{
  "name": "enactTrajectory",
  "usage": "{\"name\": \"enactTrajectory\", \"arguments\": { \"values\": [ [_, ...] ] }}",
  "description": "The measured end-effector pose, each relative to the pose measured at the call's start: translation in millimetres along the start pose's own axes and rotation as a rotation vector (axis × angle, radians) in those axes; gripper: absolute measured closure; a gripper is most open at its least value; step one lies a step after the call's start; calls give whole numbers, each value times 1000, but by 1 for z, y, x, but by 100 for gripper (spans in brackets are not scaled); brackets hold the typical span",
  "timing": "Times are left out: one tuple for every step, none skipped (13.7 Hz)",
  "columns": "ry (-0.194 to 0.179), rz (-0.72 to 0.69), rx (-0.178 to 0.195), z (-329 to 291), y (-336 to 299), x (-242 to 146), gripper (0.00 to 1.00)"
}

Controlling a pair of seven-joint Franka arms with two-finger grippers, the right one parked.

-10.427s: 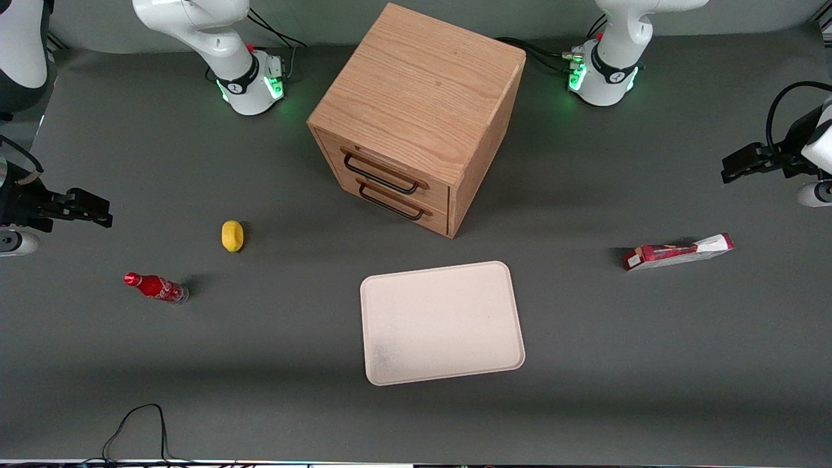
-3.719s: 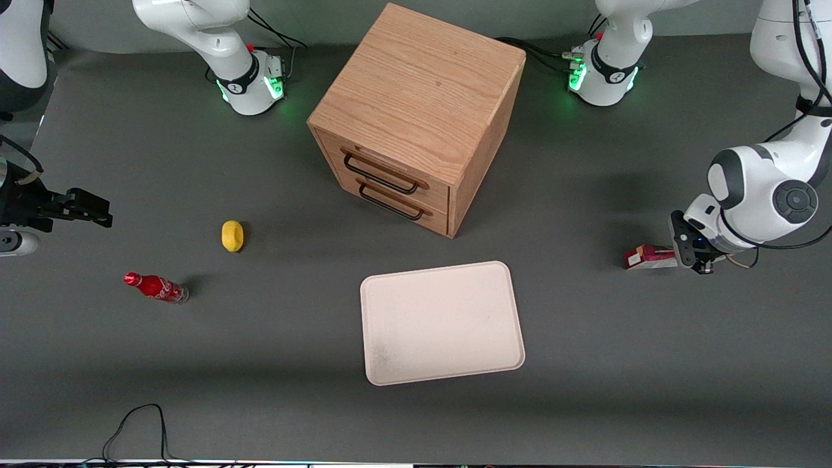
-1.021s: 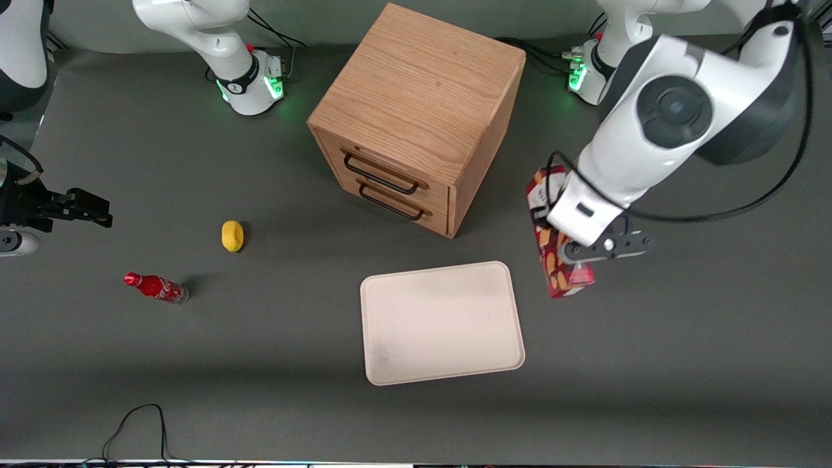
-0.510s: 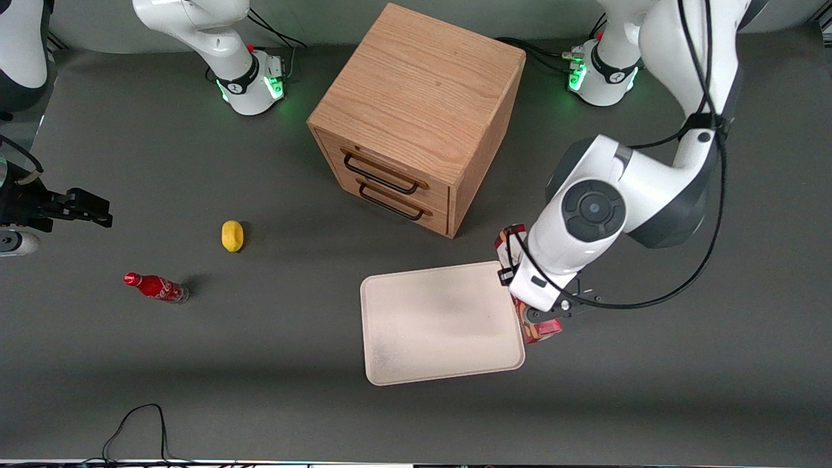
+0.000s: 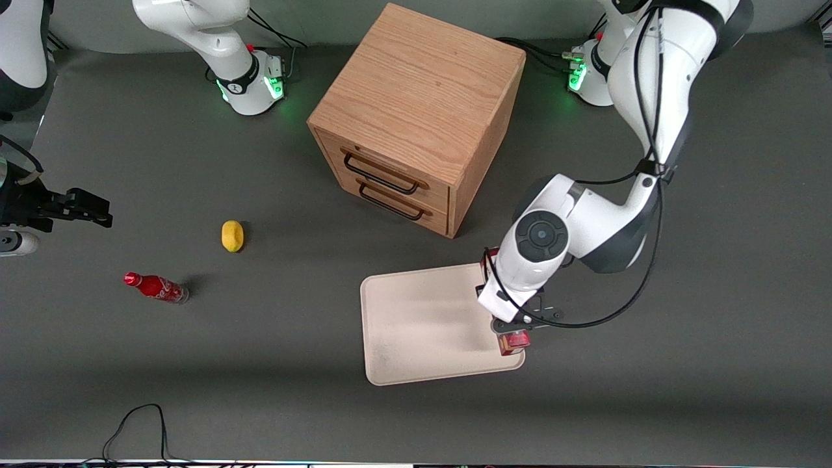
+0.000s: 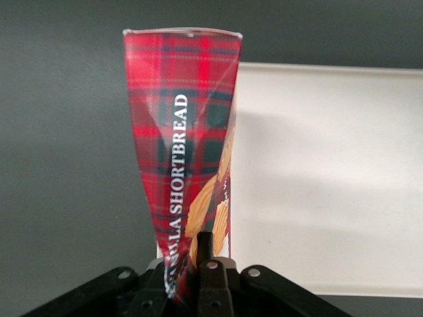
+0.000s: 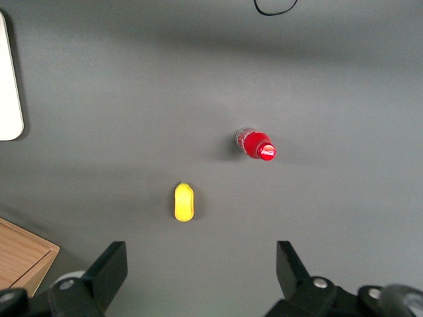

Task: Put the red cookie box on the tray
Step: 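Lower the upright box onto the white tray's corner with the left gripper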

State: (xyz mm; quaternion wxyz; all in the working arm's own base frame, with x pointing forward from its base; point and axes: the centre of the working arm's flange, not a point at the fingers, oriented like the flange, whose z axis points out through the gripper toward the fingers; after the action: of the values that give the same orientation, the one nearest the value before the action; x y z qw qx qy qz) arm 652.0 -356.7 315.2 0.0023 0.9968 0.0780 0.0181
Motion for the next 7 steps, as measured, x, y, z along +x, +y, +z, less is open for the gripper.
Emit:
{"name": "enactTrajectory", "arguments": {
  "values": [
    [0, 9, 7, 11, 1, -1, 93],
    [5, 16, 9, 22, 1, -1, 93],
    [8, 19, 6, 30, 1, -1, 93],
    [7, 21, 4, 38, 1, -2, 93],
    [6, 21, 2, 44, 1, -2, 93],
    [7, 21, -2, 48, 1, -2, 93],
    [11, 19, -5, 52, 0, -1, 93]
  ]
}}
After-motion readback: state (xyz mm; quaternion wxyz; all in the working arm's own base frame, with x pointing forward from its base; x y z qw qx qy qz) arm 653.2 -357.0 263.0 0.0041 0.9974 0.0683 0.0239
